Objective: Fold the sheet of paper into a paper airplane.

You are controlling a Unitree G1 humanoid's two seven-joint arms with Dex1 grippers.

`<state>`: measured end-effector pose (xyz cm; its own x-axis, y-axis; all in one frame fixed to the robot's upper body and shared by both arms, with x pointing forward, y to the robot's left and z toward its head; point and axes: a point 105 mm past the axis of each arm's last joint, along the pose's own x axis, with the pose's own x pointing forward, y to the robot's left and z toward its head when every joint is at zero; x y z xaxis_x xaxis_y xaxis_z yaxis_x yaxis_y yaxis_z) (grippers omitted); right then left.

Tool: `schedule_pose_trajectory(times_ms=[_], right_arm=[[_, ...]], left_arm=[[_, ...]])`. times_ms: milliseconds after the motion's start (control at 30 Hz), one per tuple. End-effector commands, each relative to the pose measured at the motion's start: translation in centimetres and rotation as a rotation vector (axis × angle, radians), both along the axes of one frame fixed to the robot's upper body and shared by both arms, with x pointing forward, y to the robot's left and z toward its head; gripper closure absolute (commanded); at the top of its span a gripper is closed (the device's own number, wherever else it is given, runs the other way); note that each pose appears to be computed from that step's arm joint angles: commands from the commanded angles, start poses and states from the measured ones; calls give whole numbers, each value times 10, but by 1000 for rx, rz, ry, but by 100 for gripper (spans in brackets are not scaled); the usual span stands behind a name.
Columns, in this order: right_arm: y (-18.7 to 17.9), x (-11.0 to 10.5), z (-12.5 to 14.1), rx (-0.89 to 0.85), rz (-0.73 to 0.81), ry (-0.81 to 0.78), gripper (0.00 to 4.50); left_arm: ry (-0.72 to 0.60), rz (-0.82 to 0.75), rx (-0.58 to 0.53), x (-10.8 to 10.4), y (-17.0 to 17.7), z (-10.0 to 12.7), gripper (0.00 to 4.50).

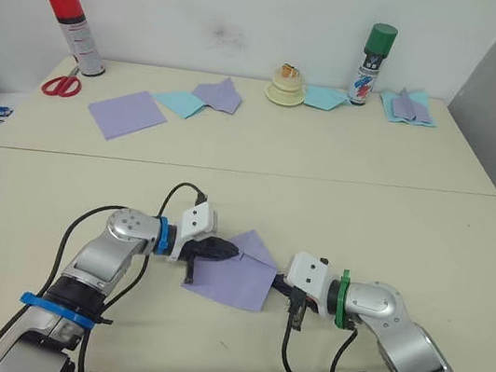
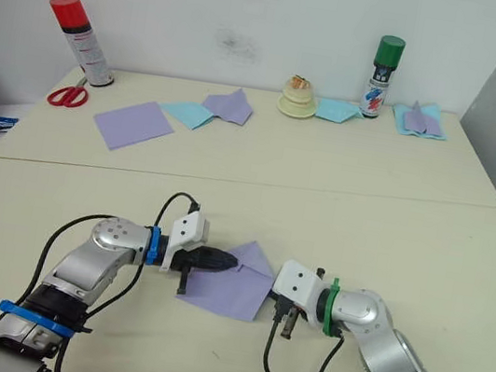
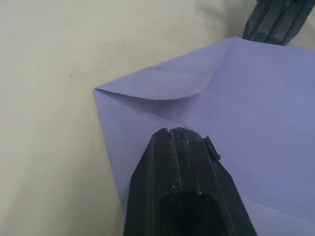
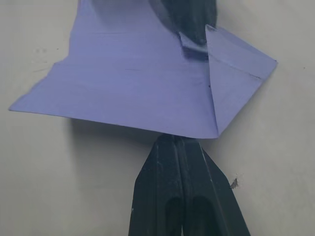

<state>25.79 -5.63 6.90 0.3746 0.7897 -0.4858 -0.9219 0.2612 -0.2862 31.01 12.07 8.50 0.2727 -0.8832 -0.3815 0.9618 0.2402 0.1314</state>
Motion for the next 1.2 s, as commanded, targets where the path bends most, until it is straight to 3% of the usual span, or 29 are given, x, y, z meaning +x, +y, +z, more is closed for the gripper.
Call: schedule_pose_trajectory(times_ms=[33, 200, 533, 1200], right_arm=[[2, 4, 13, 29, -2, -37, 450], [3, 5, 15, 31, -2, -40, 450], [9, 14, 30, 66, -22, -81, 450], [42, 39, 39, 112, 11, -125, 450]], left_arm=[[-45, -21, -47, 3, -5, 23, 447], [-50, -34, -49, 6, -11, 25, 447], [4, -20, 13, 8, -11, -13, 447], [52, 77, 3, 1, 9, -14, 447]])
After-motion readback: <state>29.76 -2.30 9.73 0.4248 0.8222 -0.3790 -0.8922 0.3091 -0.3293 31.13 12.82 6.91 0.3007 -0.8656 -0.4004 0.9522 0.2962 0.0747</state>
